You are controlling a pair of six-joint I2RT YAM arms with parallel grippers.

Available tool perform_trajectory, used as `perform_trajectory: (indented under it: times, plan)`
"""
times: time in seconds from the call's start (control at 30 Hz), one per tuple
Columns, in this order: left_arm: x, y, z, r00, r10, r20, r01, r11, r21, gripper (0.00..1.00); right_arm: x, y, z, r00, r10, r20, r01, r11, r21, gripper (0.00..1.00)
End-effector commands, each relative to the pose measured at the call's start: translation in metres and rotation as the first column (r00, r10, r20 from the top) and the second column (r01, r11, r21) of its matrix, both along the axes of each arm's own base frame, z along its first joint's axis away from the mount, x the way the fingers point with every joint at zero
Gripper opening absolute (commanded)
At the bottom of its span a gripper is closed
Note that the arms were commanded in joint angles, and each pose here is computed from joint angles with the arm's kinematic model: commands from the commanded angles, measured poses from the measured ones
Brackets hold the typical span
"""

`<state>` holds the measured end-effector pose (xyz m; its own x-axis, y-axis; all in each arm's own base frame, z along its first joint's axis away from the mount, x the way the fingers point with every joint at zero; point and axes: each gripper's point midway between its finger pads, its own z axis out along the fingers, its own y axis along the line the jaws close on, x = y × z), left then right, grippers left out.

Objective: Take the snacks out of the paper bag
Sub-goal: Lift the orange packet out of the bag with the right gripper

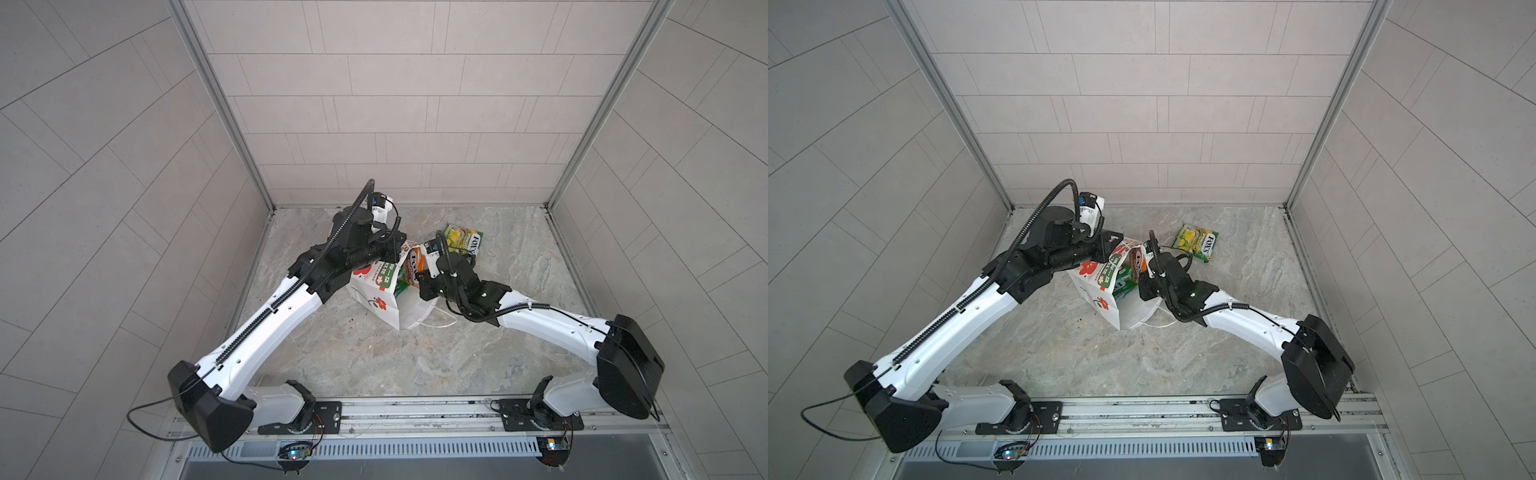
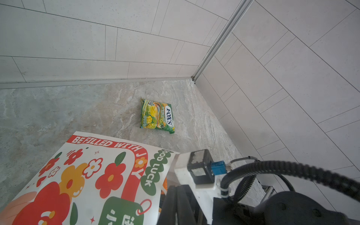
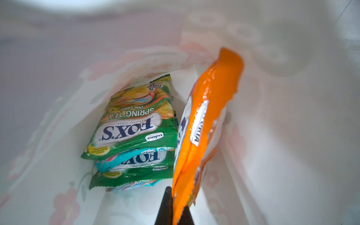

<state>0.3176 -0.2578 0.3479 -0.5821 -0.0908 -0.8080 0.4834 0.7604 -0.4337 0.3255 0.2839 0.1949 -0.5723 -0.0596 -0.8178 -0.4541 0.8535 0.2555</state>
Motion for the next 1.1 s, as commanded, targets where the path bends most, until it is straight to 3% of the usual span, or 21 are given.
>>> perform_trajectory:
  times: [0.0,0.47,0.8,0.93,1.07]
  plan:
    - [-0.003,0.003,0.015,0.999,0.009,0.042,-0.008,1.000,-0.027,0.00,-0.010,-0.004,0.028,0.997,0.042,0.063,-0.044,0.998,0.034,0.00]
    - [0.000,0.004,0.015,0.999,0.024,0.044,-0.023,0.999,-0.028,0.00,-0.050,-0.033,0.090,0.981,0.106,0.165,-0.119,0.990,0.070,0.00]
    - [0.001,0.001,0.012,0.999,0.016,0.041,-0.015,1.000,-0.027,0.00,-0.068,-0.060,0.142,0.965,0.075,0.251,-0.106,0.988,0.110,0.00]
    - [0.001,0.000,0.011,0.999,0.011,0.037,-0.010,1.000,-0.025,0.00,-0.074,-0.078,0.168,0.952,0.031,0.306,-0.069,0.991,0.116,0.00]
    - [0.000,-0.001,0.012,0.999,0.004,0.038,-0.003,1.000,-0.030,0.00,-0.070,-0.108,0.181,0.939,-0.080,0.335,0.050,0.994,0.097,0.00]
